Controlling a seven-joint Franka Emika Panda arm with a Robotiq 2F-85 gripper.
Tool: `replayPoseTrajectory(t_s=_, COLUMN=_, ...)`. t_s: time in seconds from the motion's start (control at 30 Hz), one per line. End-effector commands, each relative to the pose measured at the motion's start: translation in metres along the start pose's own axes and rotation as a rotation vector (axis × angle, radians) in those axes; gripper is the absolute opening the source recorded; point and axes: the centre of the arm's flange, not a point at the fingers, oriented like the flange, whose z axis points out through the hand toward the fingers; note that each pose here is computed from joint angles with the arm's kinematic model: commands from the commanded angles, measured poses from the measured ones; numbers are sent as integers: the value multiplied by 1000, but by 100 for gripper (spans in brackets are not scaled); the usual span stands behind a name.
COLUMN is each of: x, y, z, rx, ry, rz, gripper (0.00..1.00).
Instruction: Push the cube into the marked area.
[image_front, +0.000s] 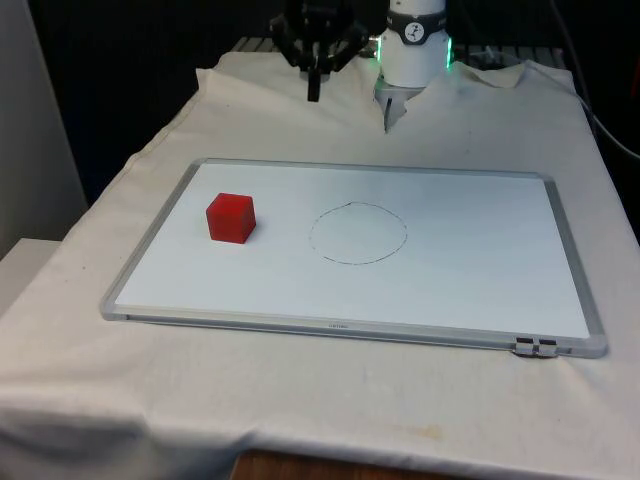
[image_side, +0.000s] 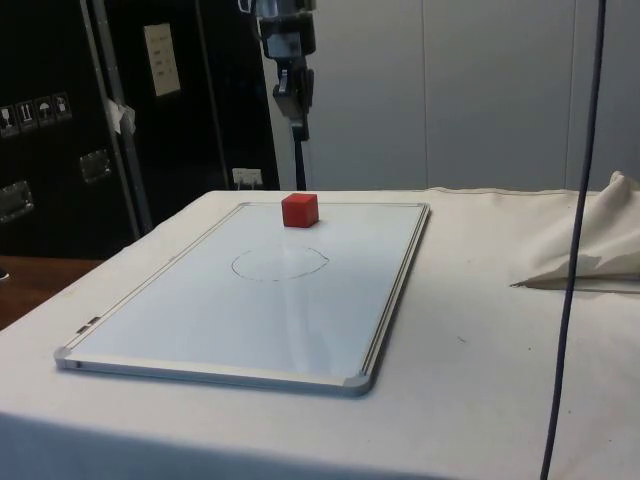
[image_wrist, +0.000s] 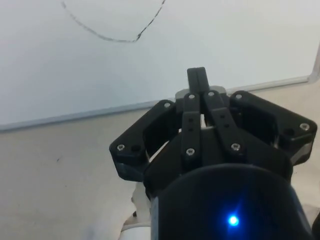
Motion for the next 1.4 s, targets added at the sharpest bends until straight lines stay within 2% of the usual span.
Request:
replayPoseTrajectory(t_s=0.0, x=2, y=4, z=2, rx=-2, ry=5, rz=-1, gripper=0)
replayPoseTrajectory(t_s=0.07, x=2, y=5, z=3, rx=-10, ry=3, rz=1, gripper=0)
replayPoseTrajectory(t_s=0.3, x=11, y=30, z=18, rx=-43, ry=18, rz=5, gripper=0)
replayPoseTrajectory(t_s=0.33, x=9, y=27, z=16, rx=-45, ry=12, rz=7, gripper=0)
replayPoseTrajectory(t_s=0.37, x=12, y=33, z=19, rx=-48, ry=20, rz=5, gripper=0)
replayPoseTrajectory(t_s=0.53, x=18, y=49, z=27, rx=-77, ry=24, rz=9, gripper=0)
replayPoseTrajectory(t_s=0.67, x=19, y=55, z=30, rx=-93, ry=19, rz=12, gripper=0)
replayPoseTrajectory(t_s=0.9, x=25, y=77, z=36, rx=-128, ry=15, rz=14, gripper=0)
replayPoseTrajectory(t_s=0.97, x=26, y=77, z=35, rx=-135, ry=10, rz=17, gripper=0)
replayPoseTrajectory(t_s=1.13, x=27, y=93, z=46, rx=-154, ry=11, rz=26, gripper=0)
replayPoseTrajectory(t_s=1.3, x=27, y=97, z=52, rx=-175, ry=11, rz=33, gripper=0)
replayPoseTrajectory(t_s=1.37, x=28, y=101, z=54, rx=-187, ry=19, rz=36, gripper=0)
